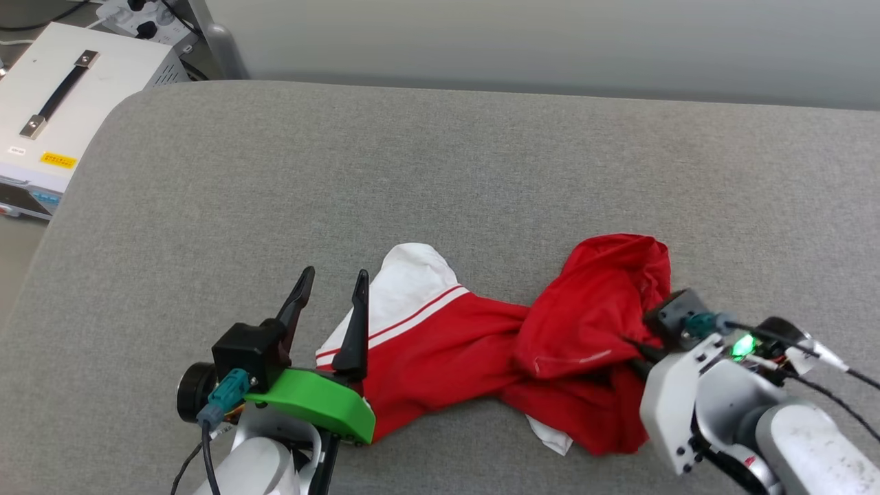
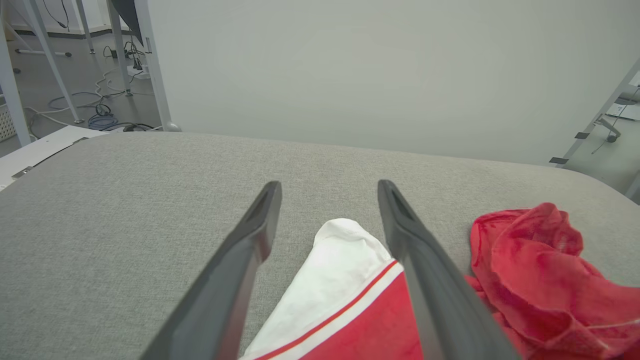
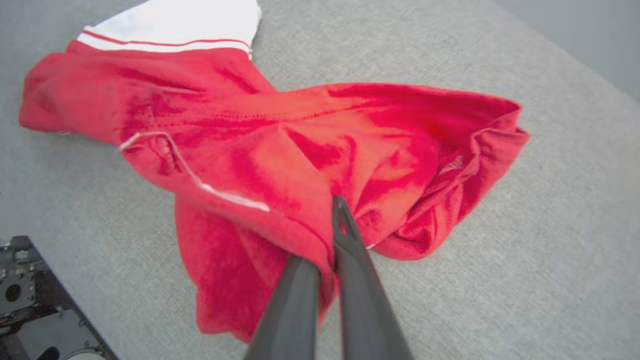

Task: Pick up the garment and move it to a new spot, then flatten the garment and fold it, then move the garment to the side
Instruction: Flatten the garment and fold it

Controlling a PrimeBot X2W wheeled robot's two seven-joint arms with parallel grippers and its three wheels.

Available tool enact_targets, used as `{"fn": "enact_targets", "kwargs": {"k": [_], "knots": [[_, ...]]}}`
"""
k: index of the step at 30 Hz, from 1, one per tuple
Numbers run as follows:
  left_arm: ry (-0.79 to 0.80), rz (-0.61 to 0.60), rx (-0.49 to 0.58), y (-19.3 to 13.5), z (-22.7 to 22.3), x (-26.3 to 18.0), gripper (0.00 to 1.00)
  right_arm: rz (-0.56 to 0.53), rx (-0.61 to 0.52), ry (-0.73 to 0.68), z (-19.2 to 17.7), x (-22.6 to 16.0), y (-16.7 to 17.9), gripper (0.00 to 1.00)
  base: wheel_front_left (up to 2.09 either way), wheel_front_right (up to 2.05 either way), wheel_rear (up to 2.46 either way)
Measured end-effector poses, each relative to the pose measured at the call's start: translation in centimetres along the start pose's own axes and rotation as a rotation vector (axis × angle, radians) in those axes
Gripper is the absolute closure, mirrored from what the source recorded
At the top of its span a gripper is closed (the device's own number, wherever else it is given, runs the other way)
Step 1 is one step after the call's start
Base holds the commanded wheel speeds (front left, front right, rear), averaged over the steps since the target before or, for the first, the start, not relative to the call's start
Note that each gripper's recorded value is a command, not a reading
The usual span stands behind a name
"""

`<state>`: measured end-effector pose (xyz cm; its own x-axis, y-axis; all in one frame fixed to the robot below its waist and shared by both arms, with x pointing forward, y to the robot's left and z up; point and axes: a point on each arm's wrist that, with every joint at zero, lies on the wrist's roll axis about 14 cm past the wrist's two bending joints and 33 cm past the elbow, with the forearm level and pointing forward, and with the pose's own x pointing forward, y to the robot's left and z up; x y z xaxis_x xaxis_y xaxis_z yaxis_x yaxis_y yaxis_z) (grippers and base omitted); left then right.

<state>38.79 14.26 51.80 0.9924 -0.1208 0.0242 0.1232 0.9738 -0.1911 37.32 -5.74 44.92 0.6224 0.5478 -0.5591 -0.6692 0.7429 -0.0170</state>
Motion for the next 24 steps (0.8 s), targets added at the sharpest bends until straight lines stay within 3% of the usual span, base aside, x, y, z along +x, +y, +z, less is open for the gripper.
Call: {"fn": "enact_targets", "kwargs": {"k": [8, 15, 19, 24], "knots": [[0.014, -0.015, -0.010, -0.5, -0.6, 0.6, 0.00, -0.242, 0.063, -0.171, 4.8, -1.6, -9.1, 1.00, 0.00, 0.00, 0.00], [0.037, -0.023, -0.013, -0.6, -1.5, 1.8, 0.00, -0.431, 0.156, -0.275, 6.6, -2.5, -17.7, 1.00, 0.00, 0.00, 0.00], [0.060, -0.030, -0.016, -0.6, -2.5, 2.5, 0.00, -0.490, 0.233, -0.285, 5.7, -1.8, -21.1, 1.00, 0.00, 0.00, 0.00], [0.089, -0.026, -0.021, -0.4, -3.7, 3.2, 0.00, -0.494, 0.329, -0.222, 1.7, 0.8, -21.8, 1.00, 0.00, 0.00, 0.00]]}}
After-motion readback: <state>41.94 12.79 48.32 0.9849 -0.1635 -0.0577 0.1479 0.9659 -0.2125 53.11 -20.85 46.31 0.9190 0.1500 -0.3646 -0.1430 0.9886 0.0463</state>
